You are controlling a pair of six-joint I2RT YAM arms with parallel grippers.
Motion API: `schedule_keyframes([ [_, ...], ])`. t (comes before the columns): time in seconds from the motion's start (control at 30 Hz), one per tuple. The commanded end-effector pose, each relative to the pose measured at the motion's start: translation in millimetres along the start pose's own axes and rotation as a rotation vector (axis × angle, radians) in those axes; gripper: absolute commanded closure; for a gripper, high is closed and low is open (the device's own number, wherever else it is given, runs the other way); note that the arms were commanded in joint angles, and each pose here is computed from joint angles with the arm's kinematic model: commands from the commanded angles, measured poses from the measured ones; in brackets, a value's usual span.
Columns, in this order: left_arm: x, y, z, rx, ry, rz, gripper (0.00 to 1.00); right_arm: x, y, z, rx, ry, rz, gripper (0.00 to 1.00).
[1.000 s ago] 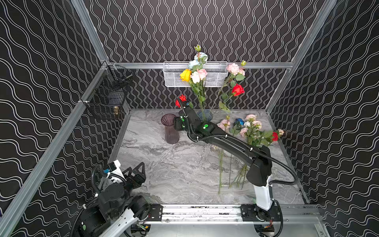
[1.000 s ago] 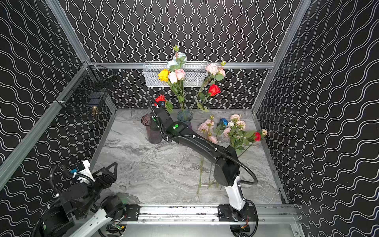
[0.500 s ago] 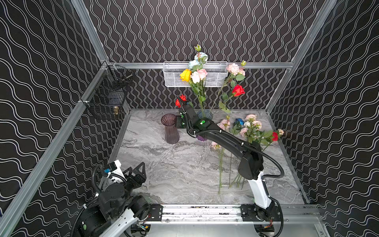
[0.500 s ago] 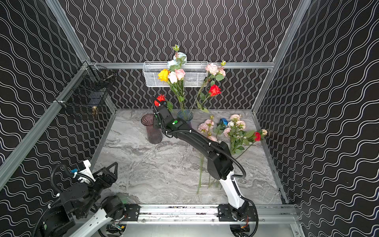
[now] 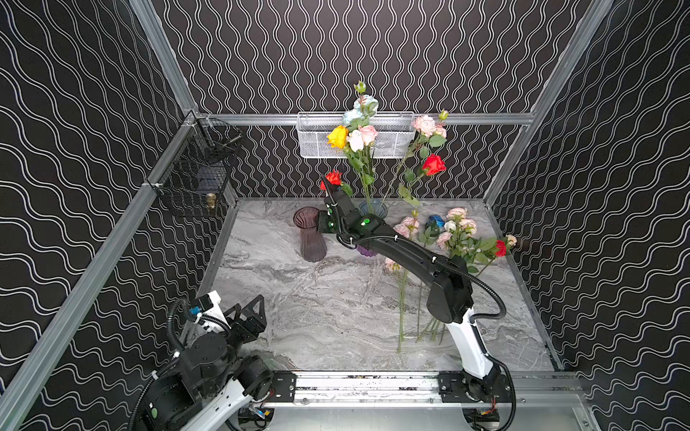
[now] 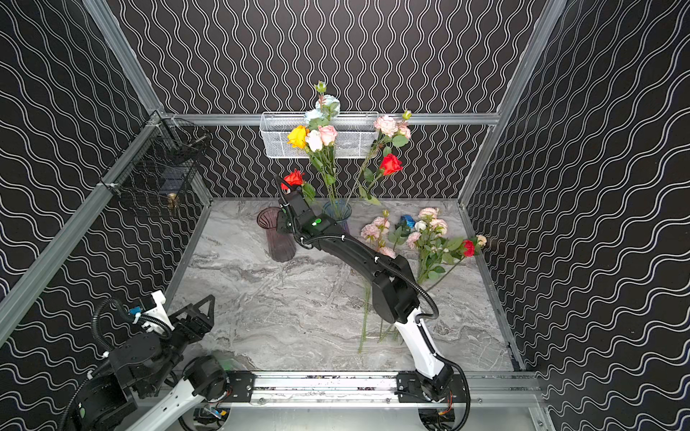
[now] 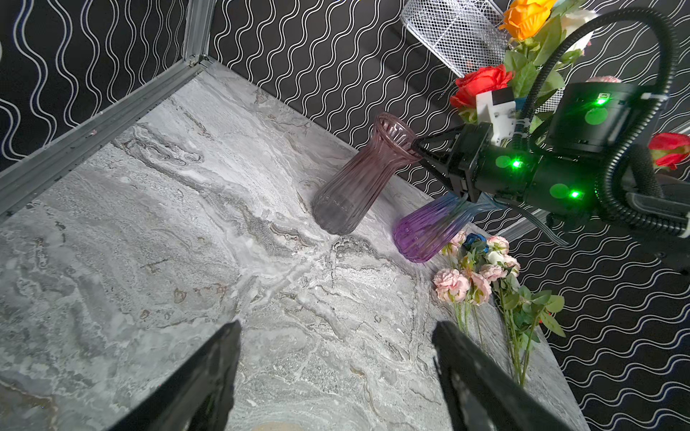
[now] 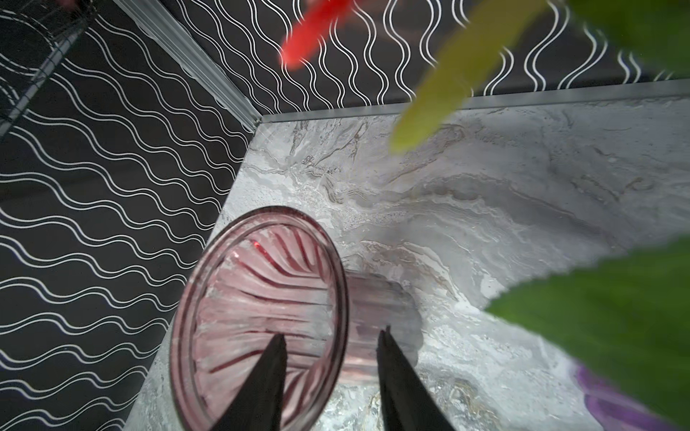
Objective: Arrange flowers in a vase
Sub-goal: Move the vase to the center of the table.
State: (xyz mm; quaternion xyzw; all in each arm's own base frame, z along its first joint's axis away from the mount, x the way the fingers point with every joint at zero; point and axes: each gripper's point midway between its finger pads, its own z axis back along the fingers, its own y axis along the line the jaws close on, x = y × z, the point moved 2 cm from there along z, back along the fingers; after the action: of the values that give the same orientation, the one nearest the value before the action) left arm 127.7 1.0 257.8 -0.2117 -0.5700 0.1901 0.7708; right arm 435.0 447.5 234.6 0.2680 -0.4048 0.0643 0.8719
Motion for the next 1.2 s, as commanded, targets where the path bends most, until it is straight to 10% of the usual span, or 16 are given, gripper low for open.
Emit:
schedule_keyframes([
  [0.0, 3.1, -1.0, 0.4, -0.003, -0.015, -0.001, 0.16, -10.5, -3.1, -3.7, 0.0, 0.041, -0.012, 0.64],
  [1.17, 3.0, -1.0, 0.6, -0.004, -0.014, 0.001, 0.16, -7.5, 4.8, 29.9, 0.101, 0.097, 0.063, 0.95],
])
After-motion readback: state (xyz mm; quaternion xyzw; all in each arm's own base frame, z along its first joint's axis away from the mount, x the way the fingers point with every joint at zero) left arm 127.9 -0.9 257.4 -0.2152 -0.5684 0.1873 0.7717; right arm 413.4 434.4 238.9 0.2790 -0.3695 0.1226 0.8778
